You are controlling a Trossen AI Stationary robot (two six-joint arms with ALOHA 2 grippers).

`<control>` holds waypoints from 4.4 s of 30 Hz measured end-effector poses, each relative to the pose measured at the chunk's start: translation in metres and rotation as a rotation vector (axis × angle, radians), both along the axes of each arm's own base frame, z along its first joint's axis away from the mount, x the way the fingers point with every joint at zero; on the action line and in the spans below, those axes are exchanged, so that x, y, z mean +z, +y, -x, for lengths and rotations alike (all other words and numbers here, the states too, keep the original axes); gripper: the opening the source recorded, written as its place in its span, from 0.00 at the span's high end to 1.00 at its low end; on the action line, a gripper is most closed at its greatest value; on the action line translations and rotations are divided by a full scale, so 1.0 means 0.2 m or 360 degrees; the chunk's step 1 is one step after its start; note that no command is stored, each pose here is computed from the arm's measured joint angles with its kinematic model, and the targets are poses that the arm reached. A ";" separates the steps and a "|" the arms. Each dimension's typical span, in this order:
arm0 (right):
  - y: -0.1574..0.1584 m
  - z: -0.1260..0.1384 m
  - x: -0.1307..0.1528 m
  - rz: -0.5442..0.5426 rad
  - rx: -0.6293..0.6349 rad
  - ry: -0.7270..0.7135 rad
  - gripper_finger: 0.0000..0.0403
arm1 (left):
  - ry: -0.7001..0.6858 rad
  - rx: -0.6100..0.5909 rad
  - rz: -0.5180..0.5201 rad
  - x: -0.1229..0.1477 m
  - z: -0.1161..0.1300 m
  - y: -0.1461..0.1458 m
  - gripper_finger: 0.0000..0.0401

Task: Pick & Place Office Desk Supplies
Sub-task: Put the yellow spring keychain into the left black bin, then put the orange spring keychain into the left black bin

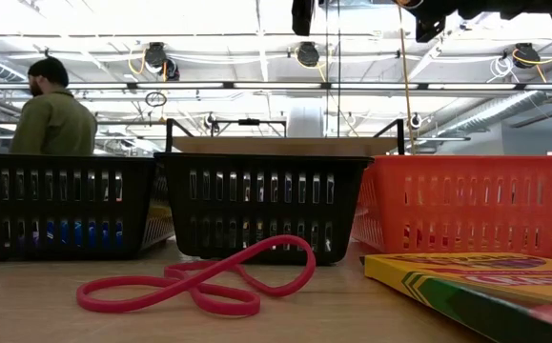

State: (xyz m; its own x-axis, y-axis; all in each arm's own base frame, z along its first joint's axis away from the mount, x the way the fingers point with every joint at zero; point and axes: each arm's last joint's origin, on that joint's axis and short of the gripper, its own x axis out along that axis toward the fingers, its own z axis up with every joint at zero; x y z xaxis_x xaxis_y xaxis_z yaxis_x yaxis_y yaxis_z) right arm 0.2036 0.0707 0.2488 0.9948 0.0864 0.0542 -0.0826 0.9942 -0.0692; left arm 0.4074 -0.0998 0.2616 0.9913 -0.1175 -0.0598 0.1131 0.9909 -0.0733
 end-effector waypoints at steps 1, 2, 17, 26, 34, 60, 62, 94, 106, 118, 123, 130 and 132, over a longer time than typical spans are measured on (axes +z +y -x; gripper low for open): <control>0.00 0.00 0.00 -0.0007 0.0000 0.0000 0.58 | 0.0000 0.0000 0.0000 0.00 0.00 0.00 0.98; 0.00 0.00 0.00 -0.0015 0.0001 0.0002 0.57 | 0.0000 0.0000 -0.0001 0.00 0.00 0.00 0.98; 0.00 0.00 0.00 -0.0032 0.0002 0.0004 0.52 | 0.0133 0.0223 -0.0102 0.06 0.06 0.05 0.99; 0.00 0.00 0.00 -0.0033 0.0002 0.0004 0.53 | 0.0169 0.0318 -0.0158 0.10 0.10 0.04 0.99; -0.01 0.02 0.00 -0.0023 0.0001 0.0032 0.56 | 0.0371 0.0447 -0.0224 0.16 0.26 -0.06 0.99; -0.03 0.07 0.02 -0.0099 0.0009 0.0089 0.58 | 0.1308 0.0679 0.0222 0.00 0.71 -0.29 0.99; -0.03 0.07 0.02 -0.0100 0.0009 0.0089 0.58 | 0.1347 0.0629 0.0265 0.00 0.72 -0.31 0.98; -0.02 0.11 0.02 -0.0367 0.0203 0.0228 0.58 | 0.0881 0.0778 0.0078 0.07 0.66 -0.32 0.65; -0.04 0.32 -0.05 -0.0835 0.0579 0.0900 0.62 | 0.0504 0.0630 -0.0189 0.19 0.52 -0.30 0.64; 0.16 0.39 -0.30 -0.1301 0.0370 0.2063 0.63 | 0.0542 0.0637 -0.0105 0.19 0.44 -0.16 0.64; 0.22 0.38 -0.39 -0.1282 0.0190 0.2248 0.64 | 0.0576 0.0569 -0.0067 0.19 0.42 -0.11 0.64; 0.35 0.34 -0.47 -0.1291 0.0258 0.2308 0.65 | 0.0578 0.0567 -0.0106 0.19 0.39 -0.05 0.64; 0.40 0.33 -0.48 -0.1303 0.0347 0.2267 0.65 | 0.0570 0.0581 -0.0099 0.20 0.39 -0.04 0.64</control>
State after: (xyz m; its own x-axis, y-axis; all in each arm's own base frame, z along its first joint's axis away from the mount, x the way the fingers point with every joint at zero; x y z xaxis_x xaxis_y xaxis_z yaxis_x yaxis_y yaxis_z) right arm 0.1378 0.1497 0.1531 0.2567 0.6311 -0.7320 0.2490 0.6887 0.6810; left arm 0.3303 -0.1077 0.3010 0.8832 0.2466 -0.3988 -0.2622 0.9649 0.0160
